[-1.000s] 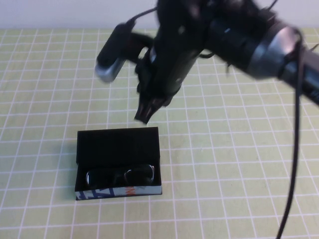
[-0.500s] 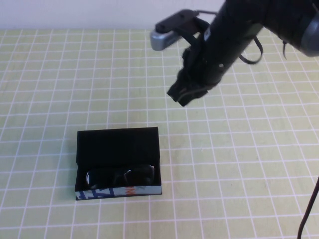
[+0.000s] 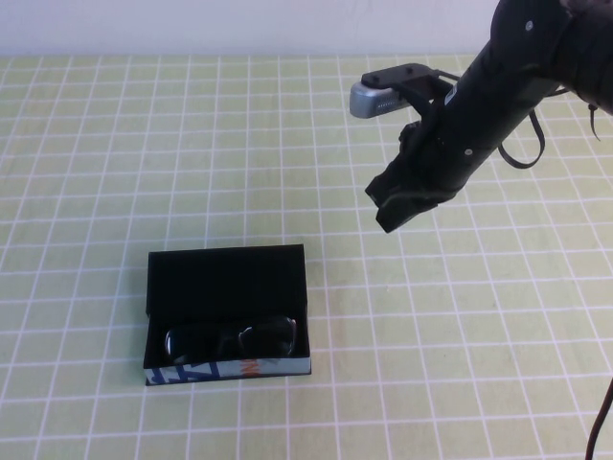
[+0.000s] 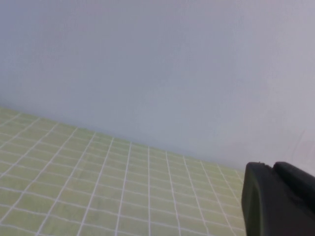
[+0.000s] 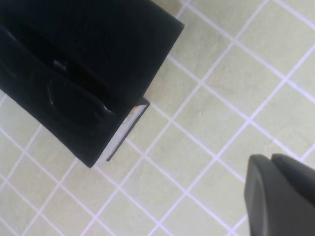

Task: Return glasses to glasses case
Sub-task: Close the glasses case

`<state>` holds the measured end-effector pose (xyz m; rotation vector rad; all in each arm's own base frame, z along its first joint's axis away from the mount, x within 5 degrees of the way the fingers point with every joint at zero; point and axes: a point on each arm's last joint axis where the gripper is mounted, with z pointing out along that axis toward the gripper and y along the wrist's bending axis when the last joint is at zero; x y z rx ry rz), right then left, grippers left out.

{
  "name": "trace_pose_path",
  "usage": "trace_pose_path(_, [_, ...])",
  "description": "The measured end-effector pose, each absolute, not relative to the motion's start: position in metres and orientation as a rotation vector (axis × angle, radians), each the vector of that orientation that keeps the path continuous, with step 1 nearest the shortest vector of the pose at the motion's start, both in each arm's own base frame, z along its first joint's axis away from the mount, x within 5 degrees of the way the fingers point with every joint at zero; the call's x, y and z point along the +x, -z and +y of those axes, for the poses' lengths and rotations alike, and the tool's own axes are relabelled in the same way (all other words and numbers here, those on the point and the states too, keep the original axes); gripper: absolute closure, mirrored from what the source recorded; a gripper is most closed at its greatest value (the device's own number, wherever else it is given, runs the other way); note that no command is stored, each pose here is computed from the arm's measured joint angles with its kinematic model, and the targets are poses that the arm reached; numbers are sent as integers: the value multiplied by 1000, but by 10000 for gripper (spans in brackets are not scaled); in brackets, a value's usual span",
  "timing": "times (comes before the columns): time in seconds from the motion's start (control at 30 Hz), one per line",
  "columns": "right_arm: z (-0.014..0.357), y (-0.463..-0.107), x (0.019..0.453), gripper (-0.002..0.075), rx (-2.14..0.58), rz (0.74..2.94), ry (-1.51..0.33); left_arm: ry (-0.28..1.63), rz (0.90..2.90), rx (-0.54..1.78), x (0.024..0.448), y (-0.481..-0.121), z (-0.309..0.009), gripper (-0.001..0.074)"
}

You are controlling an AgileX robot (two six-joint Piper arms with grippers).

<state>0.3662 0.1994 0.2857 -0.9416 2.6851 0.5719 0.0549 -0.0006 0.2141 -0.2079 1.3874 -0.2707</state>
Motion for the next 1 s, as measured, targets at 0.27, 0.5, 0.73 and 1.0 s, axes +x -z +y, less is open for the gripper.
trace_pose_path(0.27, [205, -289, 370, 742, -888, 2629, -634, 398, 1456, -323, 57, -207, -2, 735])
trace_pose_path(0.5, [207, -291, 373, 742, -854, 2594, -649, 458, 1926, -312, 75, -205, -14, 736])
trace_pose_path(0.73, [206, -289, 369, 742, -883, 2633, -665, 393, 2391, 50, 107, -236, -45, 736])
trace_pose_path(1.0, [206, -289, 366, 742, -893, 2652, -679, 558, 2567, 389, 146, -236, -85, 736])
